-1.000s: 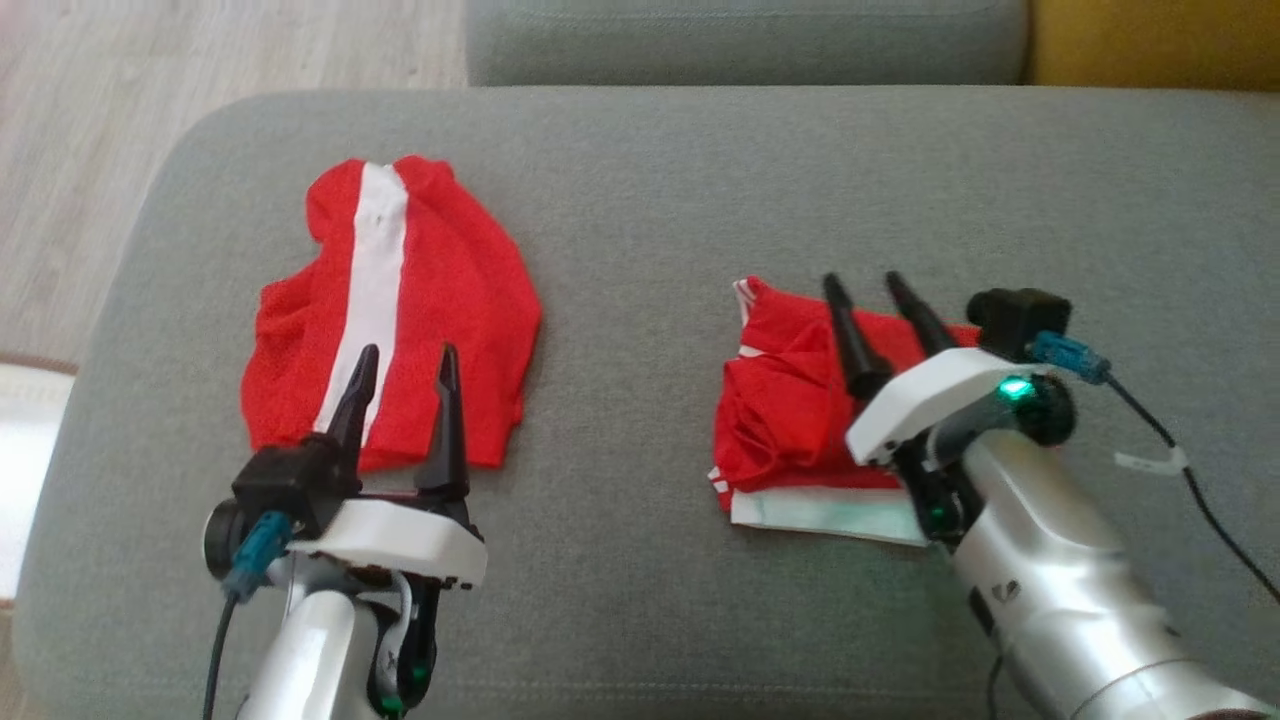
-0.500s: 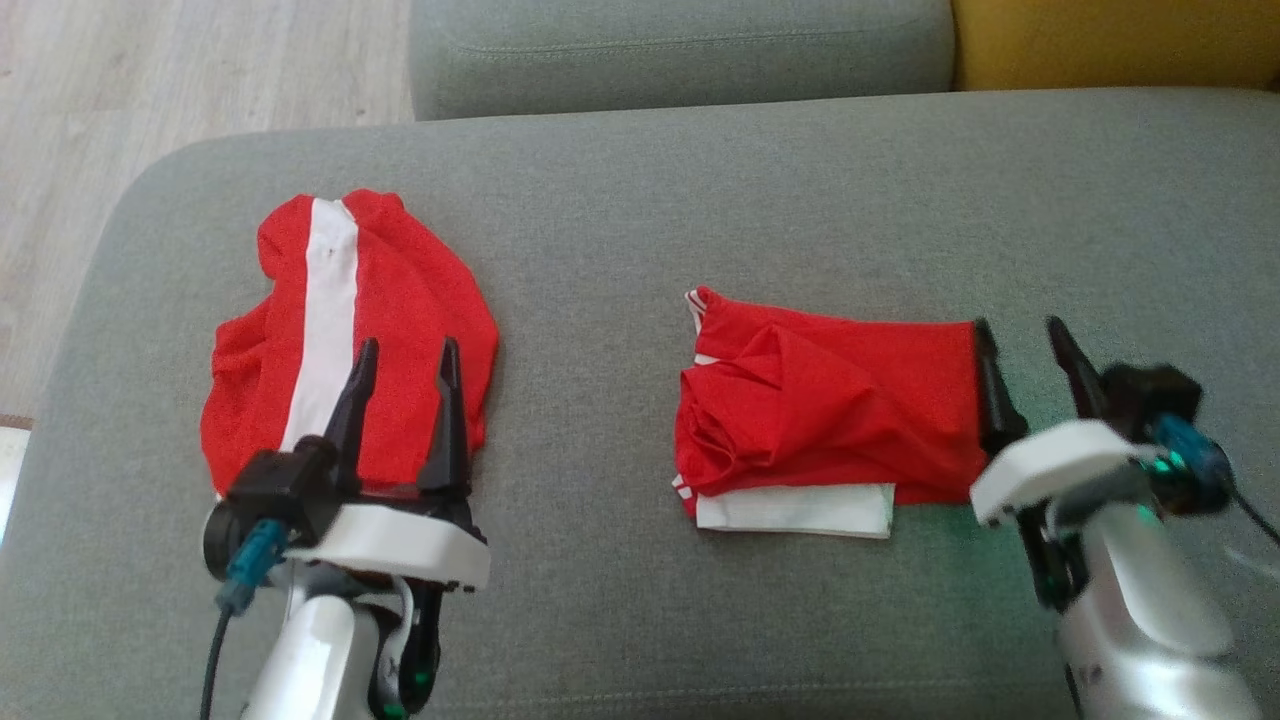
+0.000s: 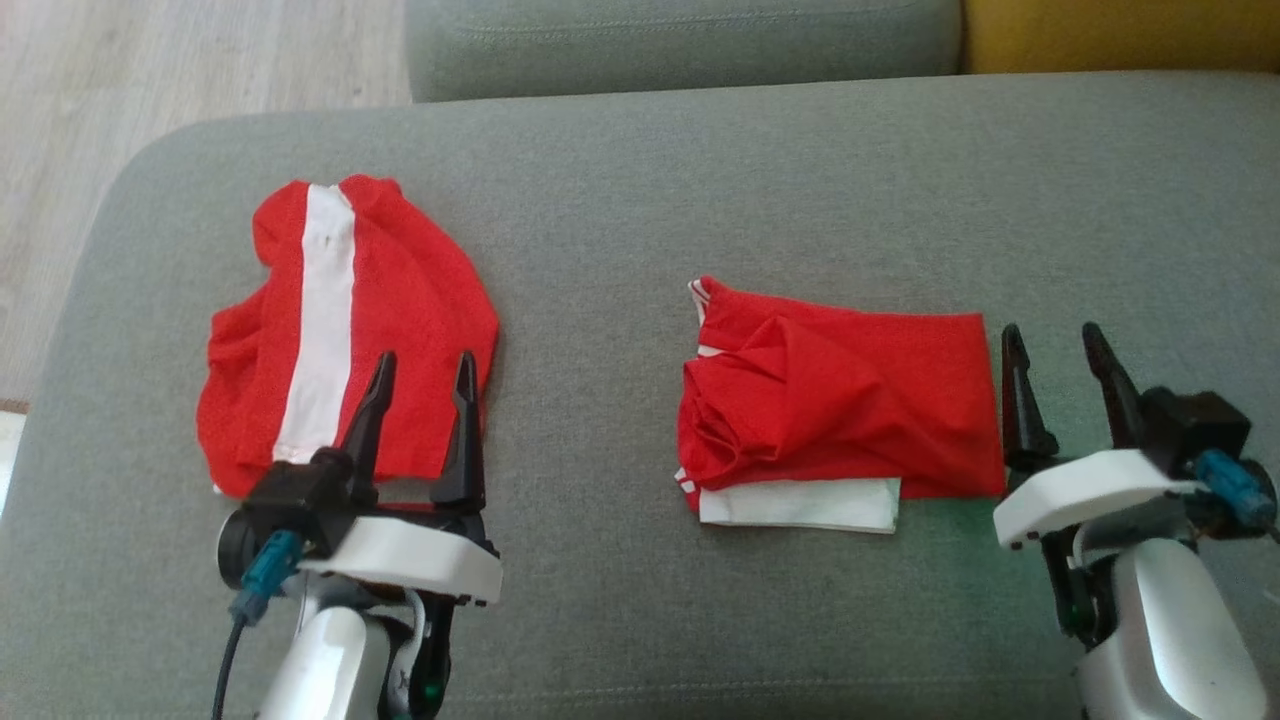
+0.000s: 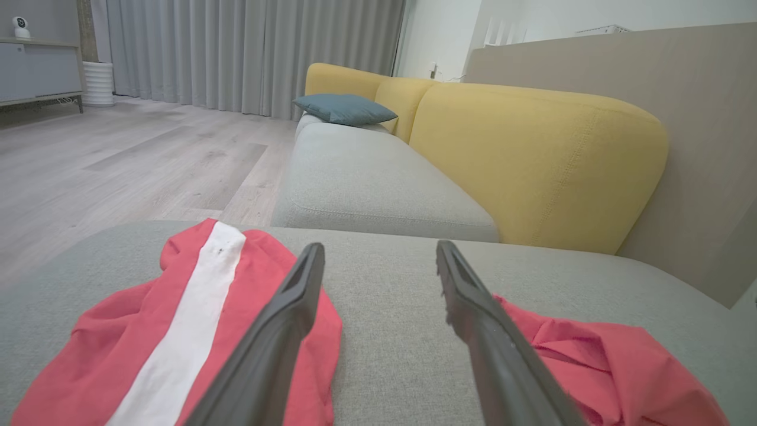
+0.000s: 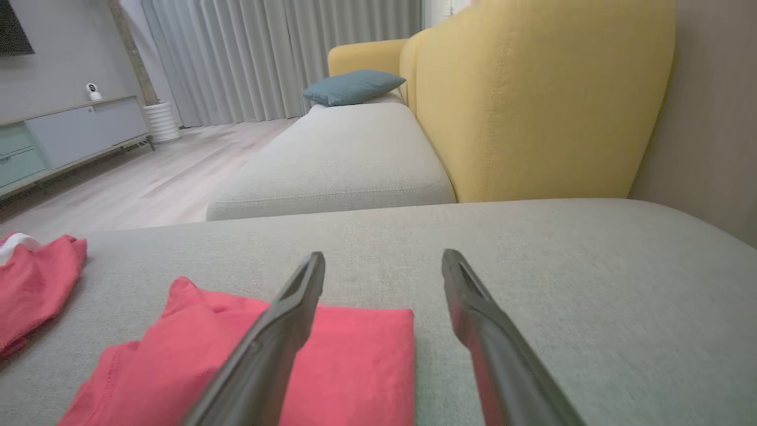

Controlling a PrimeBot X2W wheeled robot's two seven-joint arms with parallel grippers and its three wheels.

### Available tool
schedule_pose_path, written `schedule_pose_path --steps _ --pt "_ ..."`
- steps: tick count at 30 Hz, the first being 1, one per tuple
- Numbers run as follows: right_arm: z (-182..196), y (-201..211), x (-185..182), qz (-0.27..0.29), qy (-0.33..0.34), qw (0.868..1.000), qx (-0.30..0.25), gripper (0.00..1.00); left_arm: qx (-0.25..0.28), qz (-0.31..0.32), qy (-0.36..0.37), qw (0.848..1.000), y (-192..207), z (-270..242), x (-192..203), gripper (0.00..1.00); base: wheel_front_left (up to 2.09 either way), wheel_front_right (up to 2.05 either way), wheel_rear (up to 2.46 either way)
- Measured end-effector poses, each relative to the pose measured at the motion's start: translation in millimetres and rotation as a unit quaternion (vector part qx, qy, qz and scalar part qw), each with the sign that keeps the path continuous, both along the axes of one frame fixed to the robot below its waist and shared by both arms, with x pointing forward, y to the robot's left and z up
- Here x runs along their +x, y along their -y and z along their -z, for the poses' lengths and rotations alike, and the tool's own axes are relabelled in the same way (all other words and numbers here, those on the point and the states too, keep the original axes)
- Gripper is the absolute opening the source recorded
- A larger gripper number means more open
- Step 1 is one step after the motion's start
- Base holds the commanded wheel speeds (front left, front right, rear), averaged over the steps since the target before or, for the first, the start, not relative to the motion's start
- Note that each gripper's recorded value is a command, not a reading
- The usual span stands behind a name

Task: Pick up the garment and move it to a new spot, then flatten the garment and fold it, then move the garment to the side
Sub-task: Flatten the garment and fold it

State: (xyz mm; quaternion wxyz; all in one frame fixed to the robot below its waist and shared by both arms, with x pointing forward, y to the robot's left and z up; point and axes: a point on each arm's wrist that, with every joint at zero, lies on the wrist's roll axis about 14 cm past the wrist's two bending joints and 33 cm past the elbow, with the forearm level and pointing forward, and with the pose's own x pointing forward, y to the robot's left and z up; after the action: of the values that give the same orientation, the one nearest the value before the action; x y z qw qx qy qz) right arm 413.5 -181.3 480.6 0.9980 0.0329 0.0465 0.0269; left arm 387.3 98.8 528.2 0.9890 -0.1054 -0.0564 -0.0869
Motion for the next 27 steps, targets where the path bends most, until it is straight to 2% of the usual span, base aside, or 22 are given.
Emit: schedule_pose_path --steps 1,3,8,17,27 --pt "-2 -3 2 -0.004 0.003 1.000 0.001 1.00 -0.001 -0.001 -0.001 1.000 -1 1 0 1.00 0.00 0.00 0.00" --pt "-3 -11 5 -0.016 0.003 1.000 0.001 0.00 -0.002 -0.005 -0.005 1.000 -4 3 1 1.00 0.00 0.00 0.00" --pt "14 -37 10 -0.054 -0.023 0.998 -0.002 0.00 0.000 -0.016 -0.010 1.000 -11 7 4 1.00 0.00 0.00 0.00" --pt "78 -79 14 -0.113 -0.120 0.986 -0.002 0.00 0.001 -0.041 -0.023 0.999 -30 16 10 1.00 0.00 0.00 0.00" --pt "101 -141 23 -0.199 -0.142 0.970 0.006 0.00 0.009 -0.070 -0.039 0.997 -50 26 10 1.00 0.00 0.00 0.00"
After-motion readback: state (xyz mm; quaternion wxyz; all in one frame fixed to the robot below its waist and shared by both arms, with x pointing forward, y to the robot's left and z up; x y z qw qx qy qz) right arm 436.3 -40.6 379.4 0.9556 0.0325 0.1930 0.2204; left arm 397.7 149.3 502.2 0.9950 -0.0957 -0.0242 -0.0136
